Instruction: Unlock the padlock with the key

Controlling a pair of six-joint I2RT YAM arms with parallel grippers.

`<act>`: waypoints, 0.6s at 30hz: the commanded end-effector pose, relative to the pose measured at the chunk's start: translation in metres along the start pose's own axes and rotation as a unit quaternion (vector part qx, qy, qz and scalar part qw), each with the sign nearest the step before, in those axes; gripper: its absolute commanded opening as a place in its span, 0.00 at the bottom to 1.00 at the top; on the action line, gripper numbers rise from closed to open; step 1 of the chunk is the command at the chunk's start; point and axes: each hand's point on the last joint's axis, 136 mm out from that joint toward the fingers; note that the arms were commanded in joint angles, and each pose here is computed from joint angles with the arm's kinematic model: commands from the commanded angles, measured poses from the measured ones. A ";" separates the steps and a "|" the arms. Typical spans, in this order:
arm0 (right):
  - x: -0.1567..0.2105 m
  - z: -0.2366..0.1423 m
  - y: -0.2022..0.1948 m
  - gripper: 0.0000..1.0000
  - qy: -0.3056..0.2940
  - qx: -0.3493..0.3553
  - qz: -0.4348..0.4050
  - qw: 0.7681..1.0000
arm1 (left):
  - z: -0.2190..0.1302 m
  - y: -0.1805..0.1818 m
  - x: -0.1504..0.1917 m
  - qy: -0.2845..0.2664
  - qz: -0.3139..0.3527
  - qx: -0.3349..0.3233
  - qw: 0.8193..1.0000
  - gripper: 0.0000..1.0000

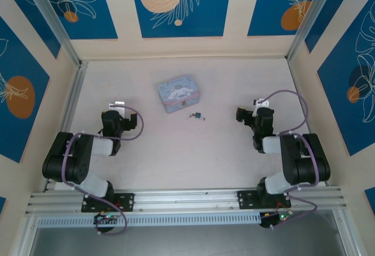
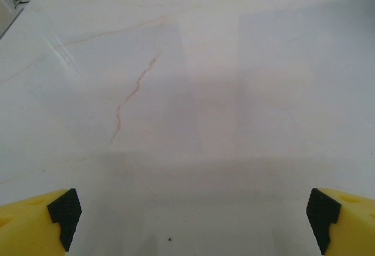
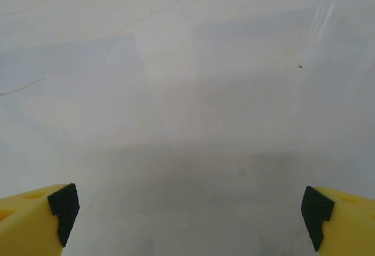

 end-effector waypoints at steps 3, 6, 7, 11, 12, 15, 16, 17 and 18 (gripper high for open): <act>-0.030 0.005 0.011 1.00 -0.048 -0.054 -0.005 0.997 | 0.004 -0.006 -0.025 -0.032 -0.008 0.034 0.999 1.00; -0.029 0.004 0.013 1.00 -0.045 -0.048 -0.015 0.998 | 0.004 -0.006 -0.025 -0.033 -0.009 0.036 0.999 1.00; -0.028 0.003 0.014 1.00 -0.042 -0.047 -0.018 0.998 | 0.004 -0.006 -0.025 -0.034 -0.009 0.035 0.999 1.00; -0.030 0.004 0.015 0.99 -0.046 -0.049 -0.019 0.998 | 0.004 -0.006 -0.025 -0.033 -0.009 0.036 0.999 1.00; -0.028 0.004 0.015 1.00 -0.041 -0.050 -0.018 0.998 | 0.004 -0.006 -0.025 -0.033 -0.009 0.036 0.999 1.00; -0.029 0.005 0.015 0.99 -0.041 -0.052 -0.016 0.998 | 0.005 -0.006 -0.025 -0.032 -0.009 0.036 0.999 1.00; -0.028 0.005 0.015 1.00 -0.040 -0.056 -0.016 0.998 | 0.005 -0.006 -0.025 -0.031 -0.009 0.035 0.999 1.00; -0.028 0.006 0.015 1.00 -0.038 -0.057 -0.014 0.998 | 0.005 -0.006 -0.024 -0.030 -0.009 0.035 0.999 1.00; -0.028 0.006 0.015 1.00 -0.037 -0.061 -0.012 0.997 | 0.006 -0.006 -0.025 -0.029 -0.010 0.036 0.999 1.00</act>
Point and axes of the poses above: each hand's point on the last joint's axis, 136 mm out from that joint toward the fingers, its own z axis out along the fingers, its own y axis along the line the jaws close on, x = y × z, and after that the axes turned 9 degrees about -z, right-handed
